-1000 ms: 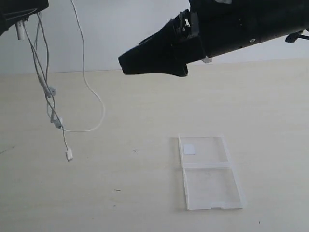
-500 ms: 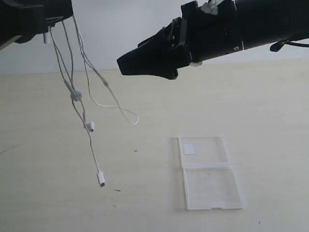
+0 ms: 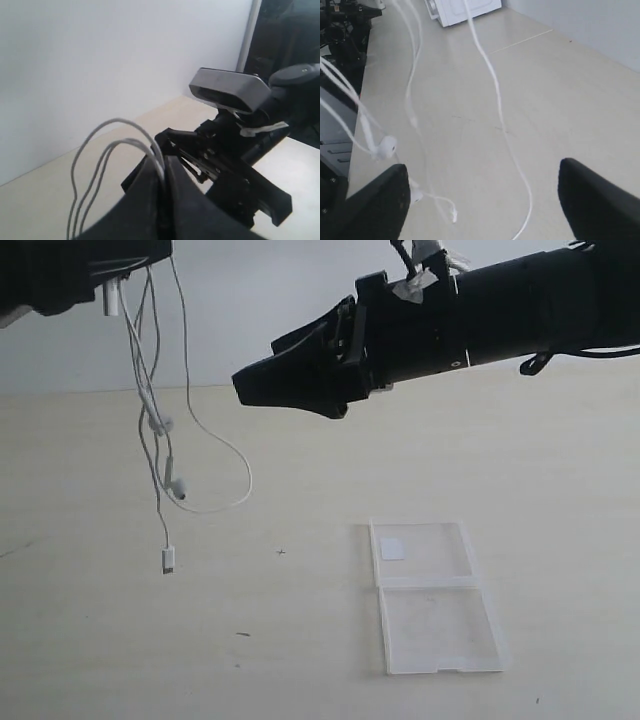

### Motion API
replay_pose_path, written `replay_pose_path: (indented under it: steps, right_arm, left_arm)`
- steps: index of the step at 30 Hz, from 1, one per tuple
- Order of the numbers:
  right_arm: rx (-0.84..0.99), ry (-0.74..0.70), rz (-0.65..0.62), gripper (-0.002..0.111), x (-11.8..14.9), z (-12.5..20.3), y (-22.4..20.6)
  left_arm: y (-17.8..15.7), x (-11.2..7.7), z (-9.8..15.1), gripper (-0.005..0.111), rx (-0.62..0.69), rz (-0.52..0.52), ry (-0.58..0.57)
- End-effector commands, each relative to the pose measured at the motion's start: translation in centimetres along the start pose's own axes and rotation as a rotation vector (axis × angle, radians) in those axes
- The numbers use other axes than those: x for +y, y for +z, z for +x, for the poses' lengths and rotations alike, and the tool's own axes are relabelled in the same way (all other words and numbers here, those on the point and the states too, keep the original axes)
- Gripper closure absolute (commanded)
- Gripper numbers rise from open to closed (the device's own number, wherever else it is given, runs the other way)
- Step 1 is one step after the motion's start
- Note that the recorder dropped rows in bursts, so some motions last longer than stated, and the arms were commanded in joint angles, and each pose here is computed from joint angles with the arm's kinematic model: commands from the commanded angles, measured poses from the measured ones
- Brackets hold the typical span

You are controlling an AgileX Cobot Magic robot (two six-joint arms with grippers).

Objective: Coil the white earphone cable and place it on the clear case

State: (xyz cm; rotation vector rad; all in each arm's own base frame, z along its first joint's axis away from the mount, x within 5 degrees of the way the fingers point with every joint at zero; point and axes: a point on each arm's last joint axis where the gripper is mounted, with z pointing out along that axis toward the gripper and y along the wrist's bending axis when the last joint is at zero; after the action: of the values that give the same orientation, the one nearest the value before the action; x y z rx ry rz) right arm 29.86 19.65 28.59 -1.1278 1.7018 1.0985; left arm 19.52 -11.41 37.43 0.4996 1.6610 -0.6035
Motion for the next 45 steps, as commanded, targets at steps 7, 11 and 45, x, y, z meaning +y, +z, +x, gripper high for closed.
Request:
replay_pose_path:
  steps: [7,11,45]
  right_arm:
    - [-0.031,-0.032,-0.057,0.031,0.5,-0.1,0.1]
    - [-0.043,-0.057,-0.143,0.031,1.3,-0.2,0.0]
    - [0.014,-0.069,-0.276,0.031,4.6,0.0,2.8]
  left_arm:
    - [-0.1,-1.3,0.1,0.107,0.025,0.14,0.067]
    - [-0.2,-1.7,0.2,0.107,0.034,0.187,0.091]
    - [-0.1,-1.0,0.0,0.107,0.018,0.115,0.1]
